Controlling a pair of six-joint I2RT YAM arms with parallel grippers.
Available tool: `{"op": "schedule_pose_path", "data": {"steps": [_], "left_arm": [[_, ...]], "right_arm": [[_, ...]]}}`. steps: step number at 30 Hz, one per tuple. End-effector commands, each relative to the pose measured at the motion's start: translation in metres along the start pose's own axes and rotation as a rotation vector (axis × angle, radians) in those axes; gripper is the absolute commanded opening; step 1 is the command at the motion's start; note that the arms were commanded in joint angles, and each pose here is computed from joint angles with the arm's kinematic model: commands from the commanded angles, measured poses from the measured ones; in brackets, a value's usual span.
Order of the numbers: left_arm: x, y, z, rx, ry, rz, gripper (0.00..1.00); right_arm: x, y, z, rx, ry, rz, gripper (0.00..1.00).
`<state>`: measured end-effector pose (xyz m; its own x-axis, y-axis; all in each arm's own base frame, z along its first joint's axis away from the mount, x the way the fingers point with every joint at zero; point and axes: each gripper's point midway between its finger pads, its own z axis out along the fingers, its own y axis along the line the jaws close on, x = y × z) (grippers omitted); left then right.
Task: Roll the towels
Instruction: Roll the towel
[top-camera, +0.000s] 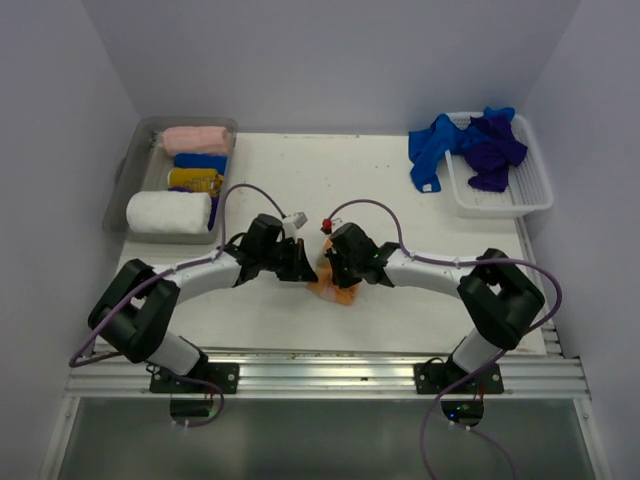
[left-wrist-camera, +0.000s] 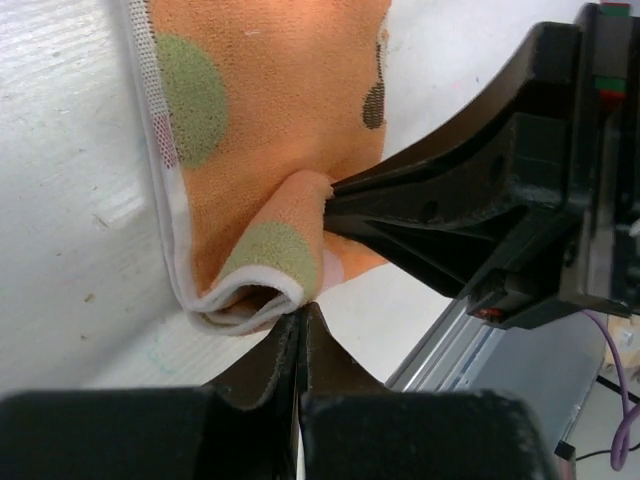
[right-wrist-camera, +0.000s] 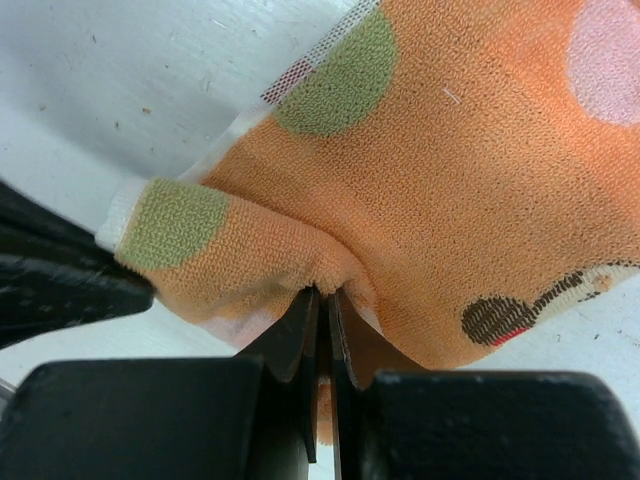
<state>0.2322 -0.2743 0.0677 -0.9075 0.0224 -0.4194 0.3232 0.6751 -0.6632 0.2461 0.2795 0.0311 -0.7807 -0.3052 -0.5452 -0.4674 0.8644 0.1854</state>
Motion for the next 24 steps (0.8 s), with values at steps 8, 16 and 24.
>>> {"op": "schedule_pose_path", "data": {"steps": [8,16,24], "left_arm": [[0.000,0.032,0.030,-0.093,0.004,-0.035,0.00],[-0.002,0.027,0.033,-0.080,0.013,-0.028,0.00],[-0.007,0.023,0.029,-0.086,0.015,-0.011,0.00]], "right_arm": [[0.000,-0.021,-0.036,0.122,-0.031,-0.014,0.32],[-0.014,0.010,-0.060,0.116,-0.105,-0.086,0.38],[-0.007,-0.001,-0.038,0.175,-0.069,-0.096,0.17]]}}
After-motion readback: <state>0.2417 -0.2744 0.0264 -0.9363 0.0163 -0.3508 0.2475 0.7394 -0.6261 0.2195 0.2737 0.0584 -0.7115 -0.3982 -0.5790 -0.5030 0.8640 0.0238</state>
